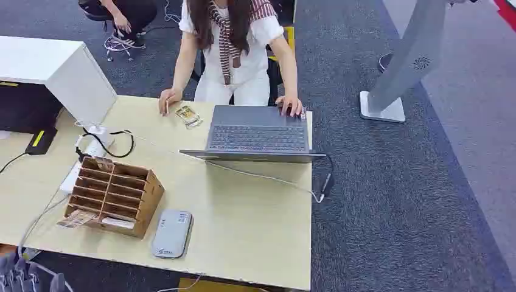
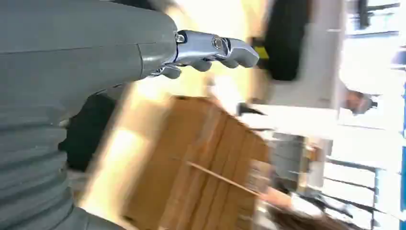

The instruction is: Pass the card to the sensor for recognition and then transmit it.

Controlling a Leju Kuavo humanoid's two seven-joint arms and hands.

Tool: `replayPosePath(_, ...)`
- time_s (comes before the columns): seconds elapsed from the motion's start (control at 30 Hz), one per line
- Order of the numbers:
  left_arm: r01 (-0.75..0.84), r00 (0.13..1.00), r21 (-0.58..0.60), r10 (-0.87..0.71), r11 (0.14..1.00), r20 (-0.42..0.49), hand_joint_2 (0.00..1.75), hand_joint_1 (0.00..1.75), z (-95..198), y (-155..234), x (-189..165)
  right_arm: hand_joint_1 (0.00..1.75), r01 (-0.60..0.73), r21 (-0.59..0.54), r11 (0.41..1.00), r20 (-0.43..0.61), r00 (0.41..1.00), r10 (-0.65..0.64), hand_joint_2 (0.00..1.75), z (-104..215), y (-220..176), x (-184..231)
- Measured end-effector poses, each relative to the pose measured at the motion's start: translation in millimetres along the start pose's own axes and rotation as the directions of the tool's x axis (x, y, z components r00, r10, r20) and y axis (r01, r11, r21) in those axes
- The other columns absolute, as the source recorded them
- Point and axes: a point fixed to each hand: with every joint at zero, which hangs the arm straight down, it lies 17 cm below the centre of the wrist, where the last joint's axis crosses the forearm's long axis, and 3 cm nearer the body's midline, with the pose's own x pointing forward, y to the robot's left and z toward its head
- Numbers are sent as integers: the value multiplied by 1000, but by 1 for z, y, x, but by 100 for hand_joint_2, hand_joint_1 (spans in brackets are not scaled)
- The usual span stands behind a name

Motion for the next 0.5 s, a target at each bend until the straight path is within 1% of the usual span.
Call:
replayPosePath(0.07,18,999,-39,-16,999,50,175,0,-12,-15,15,0,-31,4,1000,-2,1000,31,175,0,1,-1)
replayPosePath(0.2,40,997,-54,-36,998,75,175,0,-23,-24,19,0,-50,10,999,-1,999,50,175,0,2,-3)
replayPosePath(0.5,207,973,-149,-186,967,140,175,0,-84,-80,22,0,-141,24,990,8,990,141,175,1,5,0)
